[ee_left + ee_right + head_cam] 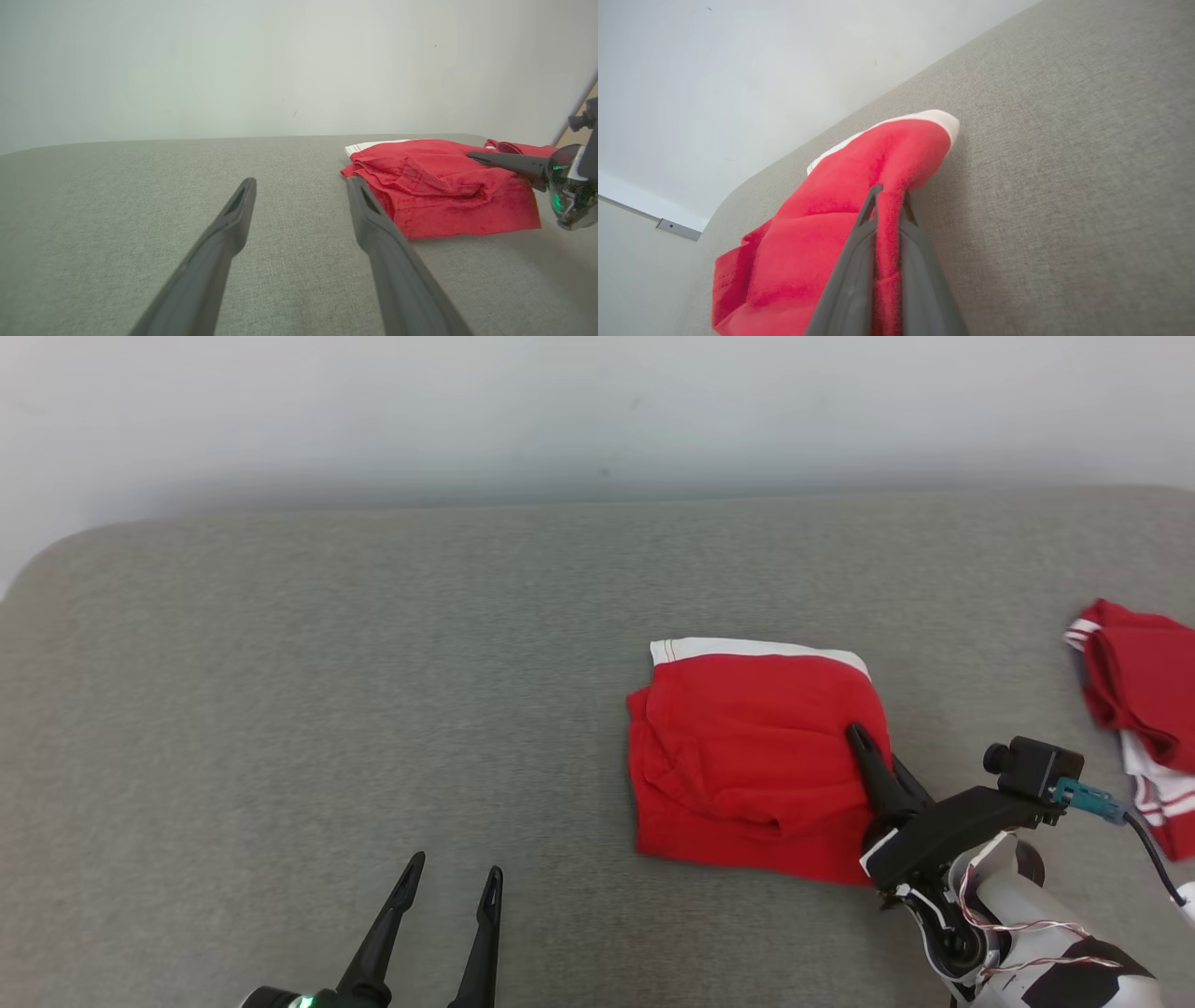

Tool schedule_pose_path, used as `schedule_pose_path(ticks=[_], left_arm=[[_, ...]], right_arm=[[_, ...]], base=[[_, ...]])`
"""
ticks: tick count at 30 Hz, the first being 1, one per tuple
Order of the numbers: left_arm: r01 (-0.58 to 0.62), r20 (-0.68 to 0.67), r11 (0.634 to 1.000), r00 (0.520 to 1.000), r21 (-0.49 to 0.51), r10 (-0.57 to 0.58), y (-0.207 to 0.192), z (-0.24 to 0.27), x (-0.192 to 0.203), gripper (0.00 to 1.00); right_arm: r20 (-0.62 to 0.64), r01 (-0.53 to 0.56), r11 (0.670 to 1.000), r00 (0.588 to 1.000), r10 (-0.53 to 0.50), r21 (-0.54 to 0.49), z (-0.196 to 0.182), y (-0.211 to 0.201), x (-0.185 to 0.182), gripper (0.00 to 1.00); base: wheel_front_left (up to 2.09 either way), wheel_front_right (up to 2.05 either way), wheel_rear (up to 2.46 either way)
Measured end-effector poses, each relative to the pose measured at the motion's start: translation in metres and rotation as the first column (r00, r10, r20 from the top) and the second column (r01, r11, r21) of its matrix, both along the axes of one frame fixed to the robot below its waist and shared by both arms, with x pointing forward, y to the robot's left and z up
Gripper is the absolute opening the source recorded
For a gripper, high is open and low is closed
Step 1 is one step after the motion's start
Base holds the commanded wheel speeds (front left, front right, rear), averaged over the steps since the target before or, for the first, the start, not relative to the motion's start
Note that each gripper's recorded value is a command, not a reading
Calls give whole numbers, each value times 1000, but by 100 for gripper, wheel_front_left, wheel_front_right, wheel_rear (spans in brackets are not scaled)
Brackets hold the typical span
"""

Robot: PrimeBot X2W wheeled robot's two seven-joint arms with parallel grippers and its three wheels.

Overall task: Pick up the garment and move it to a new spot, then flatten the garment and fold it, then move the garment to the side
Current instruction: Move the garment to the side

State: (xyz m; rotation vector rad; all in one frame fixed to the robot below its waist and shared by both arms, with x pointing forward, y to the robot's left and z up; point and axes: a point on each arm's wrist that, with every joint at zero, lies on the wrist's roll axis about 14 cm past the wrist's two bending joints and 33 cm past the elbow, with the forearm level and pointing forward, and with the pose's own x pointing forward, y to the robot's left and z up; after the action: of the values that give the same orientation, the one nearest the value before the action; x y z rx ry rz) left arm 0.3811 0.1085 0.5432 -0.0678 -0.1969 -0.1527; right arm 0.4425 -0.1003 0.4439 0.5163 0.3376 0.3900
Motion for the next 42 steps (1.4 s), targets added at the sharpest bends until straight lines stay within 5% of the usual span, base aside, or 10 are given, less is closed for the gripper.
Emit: schedule_pose_path(ticks=[11,26,34,42], left_arm=[[168,23,986,986,1,-168,-51,3,17,100],[385,36,923,922,0,-385,-125,0,25,100],[508,69,861,858,26,-508,-163,2,31,100],[527,94,847,842,64,-531,-169,0,51,100]], right_arm=[[141,144,986,981,-131,-86,24,-60,-20,0],[148,349,929,932,-331,-121,22,-128,-75,0],[201,289,903,951,-234,-318,32,-149,-62,0],[250,226,822,962,-105,-522,51,-178,-14,0]], base=[[0,0,0],[0,0,0],[0,0,0],[0,0,0]])
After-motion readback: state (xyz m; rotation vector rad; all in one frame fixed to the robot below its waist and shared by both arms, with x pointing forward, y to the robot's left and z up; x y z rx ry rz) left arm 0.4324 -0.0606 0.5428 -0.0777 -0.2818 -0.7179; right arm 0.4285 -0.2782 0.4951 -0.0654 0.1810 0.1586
